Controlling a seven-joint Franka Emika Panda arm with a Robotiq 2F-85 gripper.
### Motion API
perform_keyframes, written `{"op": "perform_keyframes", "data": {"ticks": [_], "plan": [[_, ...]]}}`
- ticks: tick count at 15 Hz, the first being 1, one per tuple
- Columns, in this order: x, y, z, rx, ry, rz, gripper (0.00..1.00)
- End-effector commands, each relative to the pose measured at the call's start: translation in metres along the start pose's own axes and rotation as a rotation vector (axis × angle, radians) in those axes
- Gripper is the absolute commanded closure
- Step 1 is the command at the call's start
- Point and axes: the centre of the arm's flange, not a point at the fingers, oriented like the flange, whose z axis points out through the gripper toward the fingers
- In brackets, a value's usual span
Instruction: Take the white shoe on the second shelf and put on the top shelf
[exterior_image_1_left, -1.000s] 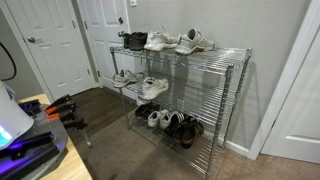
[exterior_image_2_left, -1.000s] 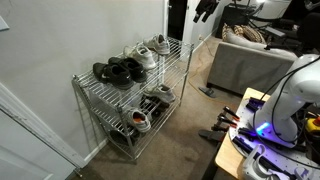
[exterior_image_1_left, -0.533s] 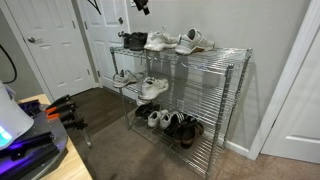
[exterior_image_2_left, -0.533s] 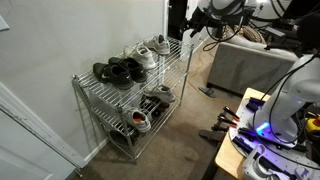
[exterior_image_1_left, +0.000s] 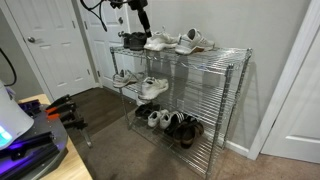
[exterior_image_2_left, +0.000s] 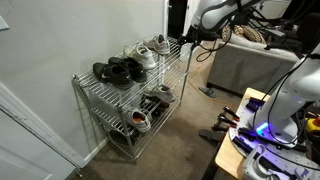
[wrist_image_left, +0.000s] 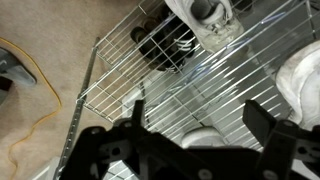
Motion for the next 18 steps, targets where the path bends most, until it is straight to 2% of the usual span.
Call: {"op": "perform_keyframes", "data": {"ticks": [1, 2, 5, 11, 15, 18], "plan": [[0.008, -0.004, 0.007, -0.041, -0.11, -0.007, 0.0], [0.001, 0.001, 0.007, -0.03, -0.057, 0.004, 0.0], [0.003, -0.002, 0.009, -0.043, -0.088, 0.002, 0.0], [-0.004, -0.005, 0.012, -0.05, -0.073, 0.022, 0.0], [-0.053, -0.016, 0.065, -0.108, -0.014, 0.145, 0.0], [-0.082, -0.015, 0.108, -0.177, -0.075, 0.198, 0.0]]}}
